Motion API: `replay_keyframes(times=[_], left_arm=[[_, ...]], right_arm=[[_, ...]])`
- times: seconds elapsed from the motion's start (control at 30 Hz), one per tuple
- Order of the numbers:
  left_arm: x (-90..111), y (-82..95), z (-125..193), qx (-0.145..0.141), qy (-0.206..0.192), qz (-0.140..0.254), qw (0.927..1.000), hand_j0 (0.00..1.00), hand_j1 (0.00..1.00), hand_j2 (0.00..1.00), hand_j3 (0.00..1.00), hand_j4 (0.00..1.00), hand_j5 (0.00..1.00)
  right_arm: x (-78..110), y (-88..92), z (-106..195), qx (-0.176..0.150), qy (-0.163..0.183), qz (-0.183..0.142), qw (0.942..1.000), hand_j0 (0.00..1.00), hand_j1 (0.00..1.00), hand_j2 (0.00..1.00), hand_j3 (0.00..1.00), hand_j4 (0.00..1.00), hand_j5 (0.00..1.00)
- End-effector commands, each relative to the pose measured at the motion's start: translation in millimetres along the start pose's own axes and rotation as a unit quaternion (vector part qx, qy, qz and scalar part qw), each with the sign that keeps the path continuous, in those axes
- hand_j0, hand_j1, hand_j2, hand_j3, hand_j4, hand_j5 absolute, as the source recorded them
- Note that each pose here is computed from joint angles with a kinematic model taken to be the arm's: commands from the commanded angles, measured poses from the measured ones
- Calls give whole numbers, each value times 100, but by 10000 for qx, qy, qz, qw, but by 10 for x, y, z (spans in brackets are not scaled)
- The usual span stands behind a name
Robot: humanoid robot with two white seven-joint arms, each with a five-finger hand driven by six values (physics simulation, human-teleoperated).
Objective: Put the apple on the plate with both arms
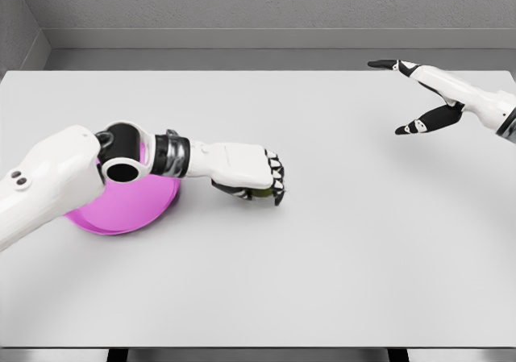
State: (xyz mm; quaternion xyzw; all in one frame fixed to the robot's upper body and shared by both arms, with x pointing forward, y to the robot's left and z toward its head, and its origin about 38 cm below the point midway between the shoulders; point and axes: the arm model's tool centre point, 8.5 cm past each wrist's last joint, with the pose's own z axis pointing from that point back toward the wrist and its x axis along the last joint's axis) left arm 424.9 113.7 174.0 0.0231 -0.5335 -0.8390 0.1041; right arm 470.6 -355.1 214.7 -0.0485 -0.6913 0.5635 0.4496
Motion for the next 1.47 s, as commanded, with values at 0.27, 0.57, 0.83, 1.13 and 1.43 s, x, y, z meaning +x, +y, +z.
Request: replay_keyframes(times=[0.27,0.57,0.83,1.13,1.43], left_arm=[[-214,-21,1698,87,1269,298,9914,44,44,44,44,44,44],[-400,-357,1993,-201,1778,703,9813,60,60,60,60,60,60],[-376,-395,1929,-168,1702,757,9824,90,90,90,90,90,90],[-94,234,1002,1025,279,976,9895,100,100,100,100,100,100],[-26,320,774,1134,15,950,9890,100,100,100,100,100,100]], right_arm=[[16,-50,-6,-50,-22,3,10000,100,100,100,100,100,100],[17,-36,-11,-31,-26,-1,10000,100,100,100,100,100,100],[34,-22,-27,1,-53,11,10000,100,100,100,100,100,100],[32,-9,-25,10,-53,3,10000,100,100,100,100,100,100],[31,-13,-20,11,-47,8,10000,100,100,100,100,100,100]])
